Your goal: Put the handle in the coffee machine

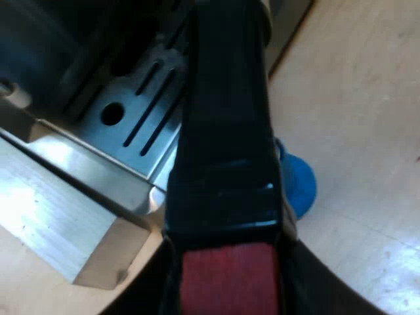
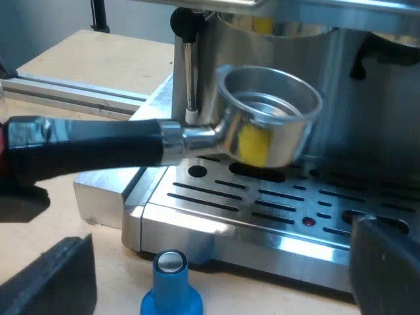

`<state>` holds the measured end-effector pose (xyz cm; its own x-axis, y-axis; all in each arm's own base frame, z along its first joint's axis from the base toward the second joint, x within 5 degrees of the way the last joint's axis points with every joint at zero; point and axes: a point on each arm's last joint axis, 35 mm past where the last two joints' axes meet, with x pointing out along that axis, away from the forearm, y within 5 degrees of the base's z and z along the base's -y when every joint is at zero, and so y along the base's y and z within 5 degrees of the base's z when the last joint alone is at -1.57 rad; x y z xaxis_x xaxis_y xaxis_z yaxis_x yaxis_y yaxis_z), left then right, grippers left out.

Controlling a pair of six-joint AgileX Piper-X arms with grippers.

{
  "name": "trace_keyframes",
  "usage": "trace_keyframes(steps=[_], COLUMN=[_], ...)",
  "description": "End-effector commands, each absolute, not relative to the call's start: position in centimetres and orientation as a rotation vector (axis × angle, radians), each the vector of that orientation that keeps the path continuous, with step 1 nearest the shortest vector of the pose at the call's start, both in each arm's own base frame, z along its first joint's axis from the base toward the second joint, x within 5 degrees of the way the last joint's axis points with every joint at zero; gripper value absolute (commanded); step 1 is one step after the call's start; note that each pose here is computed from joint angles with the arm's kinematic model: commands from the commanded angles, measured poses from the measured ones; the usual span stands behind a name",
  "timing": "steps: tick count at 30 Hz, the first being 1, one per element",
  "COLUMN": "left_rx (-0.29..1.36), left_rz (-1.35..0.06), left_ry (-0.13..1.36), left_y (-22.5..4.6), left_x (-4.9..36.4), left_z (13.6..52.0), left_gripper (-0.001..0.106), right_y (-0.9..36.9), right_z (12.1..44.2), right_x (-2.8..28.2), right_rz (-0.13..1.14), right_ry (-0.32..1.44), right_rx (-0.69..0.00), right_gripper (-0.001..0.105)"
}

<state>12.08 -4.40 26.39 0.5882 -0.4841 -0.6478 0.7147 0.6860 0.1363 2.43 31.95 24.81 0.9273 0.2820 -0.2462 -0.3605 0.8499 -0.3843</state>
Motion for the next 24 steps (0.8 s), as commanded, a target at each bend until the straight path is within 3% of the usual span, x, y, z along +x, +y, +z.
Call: trace_keyframes(steps=[1, 4, 24], left_rx=[0.391, 0.377, 0.315], left_rz=[-0.681, -0.674, -0.639], left_ry=[0.557, 0.547, 0.527], left_y=[-4.05, -3.81, -3.14], left_x=[12.81, 13.05, 13.45], left_z=[26.79, 26.66, 26.93], left_gripper=[0.000, 0.000, 0.000], right_y=[31.79, 31.62, 31.53], right_z=[24.44, 23.87, 23.65], right_x=[2.48, 2.48, 2.59], right_rz=[0.322, 0.324, 0.325], right_ry=[0.168, 0.164, 0.165], right_rx=[-0.419, -0.395, -0.398], right_gripper=[0.078, 0.078, 0.078])
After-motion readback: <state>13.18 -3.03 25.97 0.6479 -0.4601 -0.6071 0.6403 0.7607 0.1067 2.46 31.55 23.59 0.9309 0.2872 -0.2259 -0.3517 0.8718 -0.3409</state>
